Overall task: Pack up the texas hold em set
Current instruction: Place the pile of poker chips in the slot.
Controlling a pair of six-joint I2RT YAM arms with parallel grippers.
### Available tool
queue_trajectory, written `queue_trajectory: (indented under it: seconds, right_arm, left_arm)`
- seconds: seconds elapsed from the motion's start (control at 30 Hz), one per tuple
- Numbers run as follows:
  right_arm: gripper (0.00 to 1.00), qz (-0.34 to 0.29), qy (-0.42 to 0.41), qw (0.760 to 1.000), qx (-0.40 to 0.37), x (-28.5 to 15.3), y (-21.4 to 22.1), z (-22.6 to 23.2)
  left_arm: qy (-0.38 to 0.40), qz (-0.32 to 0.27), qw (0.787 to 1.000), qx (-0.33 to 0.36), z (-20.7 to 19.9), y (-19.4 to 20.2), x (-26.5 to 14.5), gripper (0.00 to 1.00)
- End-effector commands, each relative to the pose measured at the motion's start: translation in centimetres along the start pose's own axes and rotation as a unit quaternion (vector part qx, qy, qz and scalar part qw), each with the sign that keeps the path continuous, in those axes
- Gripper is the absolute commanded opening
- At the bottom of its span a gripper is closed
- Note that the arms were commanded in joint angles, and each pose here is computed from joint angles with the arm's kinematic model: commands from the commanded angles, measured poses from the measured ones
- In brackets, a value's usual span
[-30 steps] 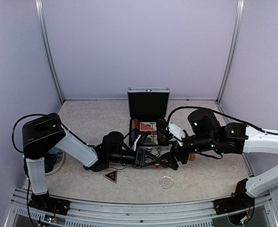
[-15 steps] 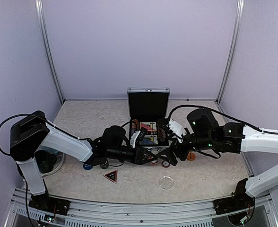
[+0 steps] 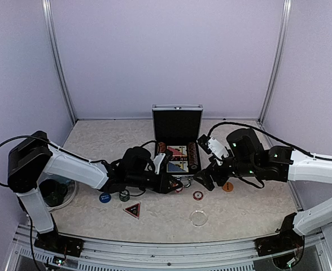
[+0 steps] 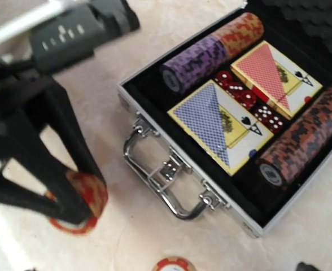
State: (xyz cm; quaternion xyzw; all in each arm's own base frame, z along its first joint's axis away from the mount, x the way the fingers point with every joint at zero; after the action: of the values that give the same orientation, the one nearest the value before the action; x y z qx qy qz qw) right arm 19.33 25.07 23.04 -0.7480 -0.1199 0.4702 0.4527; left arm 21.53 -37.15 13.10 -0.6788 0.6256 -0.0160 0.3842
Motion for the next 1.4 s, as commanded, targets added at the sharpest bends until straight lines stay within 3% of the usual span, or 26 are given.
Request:
queue_trajectory:
  seconds: [0.0, 0.3, 0.57, 0.87, 1.37]
  right_arm:
    - [0.99, 0.002, 0.019, 1.0, 0.017, -0.1, 0.5, -0.5]
    - [0.99, 0.005, 0.014, 1.0, 0.013, 0.2, 0.8, -0.4]
    - [0.99, 0.008, 0.022, 1.0, 0.011, 0.0, 1.1, -0.5]
    - [0.99, 0.007, 0.025, 1.0, 0.016, -0.3, 1.1, -0.6]
    - [0.99, 0.02, 0.025, 0.999, 0.01, 0.9, 1.1, -0.6]
  left_arm:
    - [-0.012, -0.057, 0.997, 0.05, -1.0, -3.8, -1.7, 0.01]
    - [-0.079, -0.067, 0.974, 0.201, 0.6, -6.2, -2.2, 0.0]
    - [-0.068, -0.045, 0.957, 0.279, 2.7, -8.1, -3.2, 0.0]
    - [-0.016, -0.021, 0.95, 0.311, 4.4, -9.4, -3.6, 0.0]
    - [-0.064, 0.024, 0.947, 0.315, 8.5, -9.3, -1.6, 0.0]
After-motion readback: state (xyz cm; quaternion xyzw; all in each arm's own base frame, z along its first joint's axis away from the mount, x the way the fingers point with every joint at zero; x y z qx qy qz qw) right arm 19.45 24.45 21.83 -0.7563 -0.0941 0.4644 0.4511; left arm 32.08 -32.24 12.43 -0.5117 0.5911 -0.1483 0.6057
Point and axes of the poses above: each gripper's point midway between its finger pads, its own x axis out along the fingers, its own z axis along the line the jaws close on, y = z × x, the point moved 7 cm from there along -x, back along the fingers, and after that the axes turned 10 degrees about -x, right-handed, at the moved point
